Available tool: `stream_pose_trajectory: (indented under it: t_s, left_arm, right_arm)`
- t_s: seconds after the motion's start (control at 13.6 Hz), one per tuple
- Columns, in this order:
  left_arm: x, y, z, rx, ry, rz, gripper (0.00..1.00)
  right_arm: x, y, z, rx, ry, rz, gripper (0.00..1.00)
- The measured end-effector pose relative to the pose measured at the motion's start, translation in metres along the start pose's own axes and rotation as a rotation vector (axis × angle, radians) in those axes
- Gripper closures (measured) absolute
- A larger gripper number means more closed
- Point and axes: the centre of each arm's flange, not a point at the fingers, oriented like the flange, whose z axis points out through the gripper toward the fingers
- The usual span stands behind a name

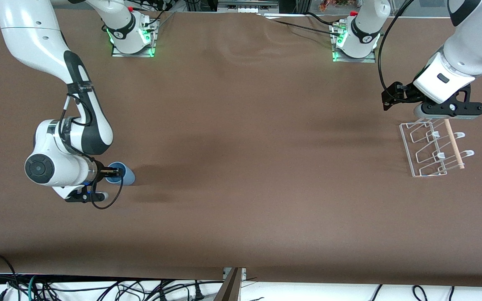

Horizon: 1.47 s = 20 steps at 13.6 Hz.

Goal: Transfer cup to left arm and place on rack
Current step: 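Reach the right gripper down to the blue cup, then close the right gripper on the blue cup and lift it, then carry the cup toward center while the left gripper reaches to meet it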

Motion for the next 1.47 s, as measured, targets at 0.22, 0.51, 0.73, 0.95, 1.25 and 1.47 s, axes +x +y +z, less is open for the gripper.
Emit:
stream_pose_trajectory:
  t_s: [0.22,0.51,0.73,0.95,1.25,1.47]
  left_arm:
    - [-0.001,0.0,0.001,0.002,-0.014,0.0,0.0]
    - [-0.001,0.0,0.001,0.002,-0.015,0.0,0.0]
    - [-0.001,0.0,0.002,0.002,-0.015,0.0,0.0]
    - [0.001,0.004,-0.001,-0.001,-0.011,0.007,0.0]
    - [0.011,0.037,0.015,-0.037,-0.063,0.085,0.0]
    - [0.023,0.059,0.051,-0.178,-0.147,0.163,0.0]
  right_arm:
    - [0.0,0.0,0.0,0.01,-0.001,0.006,0.84]
    - [0.0,-0.002,-0.002,0.026,-0.002,0.02,0.95]
    - [-0.012,-0.023,-0.018,0.137,-0.097,0.063,0.95]
    - [-0.042,-0.068,-0.068,0.342,-0.236,0.152,0.95]
    - [-0.078,-0.168,-0.151,0.501,-0.258,0.318,0.95]
    - [-0.076,-0.252,-0.17,0.626,-0.184,0.516,0.95]
